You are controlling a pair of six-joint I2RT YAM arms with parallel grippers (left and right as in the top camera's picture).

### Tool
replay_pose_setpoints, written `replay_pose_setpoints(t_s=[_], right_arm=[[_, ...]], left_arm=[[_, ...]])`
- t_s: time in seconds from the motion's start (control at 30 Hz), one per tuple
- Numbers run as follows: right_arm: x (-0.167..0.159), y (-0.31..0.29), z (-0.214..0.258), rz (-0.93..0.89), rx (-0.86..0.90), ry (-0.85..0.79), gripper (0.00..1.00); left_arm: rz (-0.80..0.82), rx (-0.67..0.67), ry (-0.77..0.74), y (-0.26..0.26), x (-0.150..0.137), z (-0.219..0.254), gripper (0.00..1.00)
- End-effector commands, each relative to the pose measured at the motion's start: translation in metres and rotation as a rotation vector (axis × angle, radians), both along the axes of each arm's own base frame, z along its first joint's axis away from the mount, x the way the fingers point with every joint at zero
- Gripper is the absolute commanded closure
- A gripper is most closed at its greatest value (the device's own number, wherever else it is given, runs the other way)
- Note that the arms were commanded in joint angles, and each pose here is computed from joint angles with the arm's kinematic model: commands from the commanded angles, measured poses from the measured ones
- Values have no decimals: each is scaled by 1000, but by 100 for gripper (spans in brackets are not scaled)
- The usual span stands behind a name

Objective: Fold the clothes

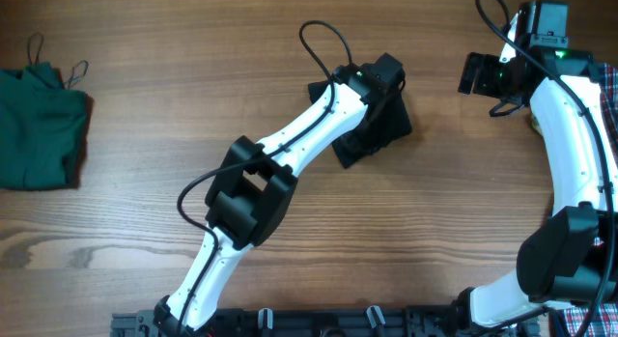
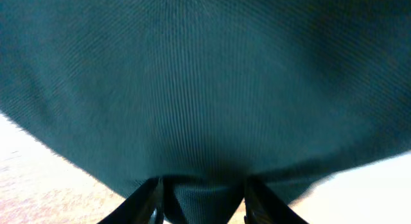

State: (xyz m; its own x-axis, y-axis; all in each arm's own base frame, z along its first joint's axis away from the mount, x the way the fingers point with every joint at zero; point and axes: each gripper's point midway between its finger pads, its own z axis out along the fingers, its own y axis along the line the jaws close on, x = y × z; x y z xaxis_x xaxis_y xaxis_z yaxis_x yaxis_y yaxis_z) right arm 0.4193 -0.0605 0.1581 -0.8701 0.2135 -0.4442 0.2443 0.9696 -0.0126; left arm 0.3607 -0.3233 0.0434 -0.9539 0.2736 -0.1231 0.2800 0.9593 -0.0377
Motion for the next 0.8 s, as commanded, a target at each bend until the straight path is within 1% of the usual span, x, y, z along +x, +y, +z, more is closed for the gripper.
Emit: replay_pose_setpoints(t_s=[0.0,0.07,0.13,0.17,0.2,0.23,0.3,0.33,0.37,0.4,0.43,0.47,0.5,0.53,0.63,0.67,0.77], right_arm=[[1,-3,11,-23,-7,-30,0],[1,-3,11,-23,-7,-30,0],[1,-3,11,-23,-7,-30,0],[1,-3,11,-23,-7,-30,0],[1,-3,11,-23,-7,-30,0],[1,-3,11,-23,-7,-30,0],[1,-3,11,-23,-7,-30,0],[1,-3,11,-23,-7,-30,0],[1,-3,11,-23,-7,-30,0],[1,-3,11,-23,-7,-30,0],[1,-3,11,-23,-7,-30,0],[1,-3,11,-23,-7,-30,0],[1,-3,11,-23,-7,-30,0],[1,-3,11,-23,-7,-30,1],[1,-3,11,-23,-7,-30,0],[1,-3,11,-23,-7,-30,0],[1,-3,11,-23,-7,-30,0]], left_arm=[[13,92,114,11,-14,-61,57],[-1,108,130,14,-17,-64,54],[-54,113,104,15,-12,-57,54],[-59,129,47,19,-3,-37,53],[-57,125,3,19,3,-21,49],[-75,87,-81,13,14,14,42],[-111,24,-176,2,24,52,39],[-139,-27,-248,-6,31,78,28],[-172,-58,-301,-13,35,95,21],[-247,-72,-353,-20,38,108,12],[-337,-64,-383,-28,38,110,6],[-400,-49,-389,-33,36,107,3],[-512,-13,-378,-41,30,94,1],[-599,22,-353,-46,23,77,1],[-796,93,-292,-59,8,34,1],[-829,109,-283,-62,7,21,1],[-837,179,-277,-57,13,-1,0]])
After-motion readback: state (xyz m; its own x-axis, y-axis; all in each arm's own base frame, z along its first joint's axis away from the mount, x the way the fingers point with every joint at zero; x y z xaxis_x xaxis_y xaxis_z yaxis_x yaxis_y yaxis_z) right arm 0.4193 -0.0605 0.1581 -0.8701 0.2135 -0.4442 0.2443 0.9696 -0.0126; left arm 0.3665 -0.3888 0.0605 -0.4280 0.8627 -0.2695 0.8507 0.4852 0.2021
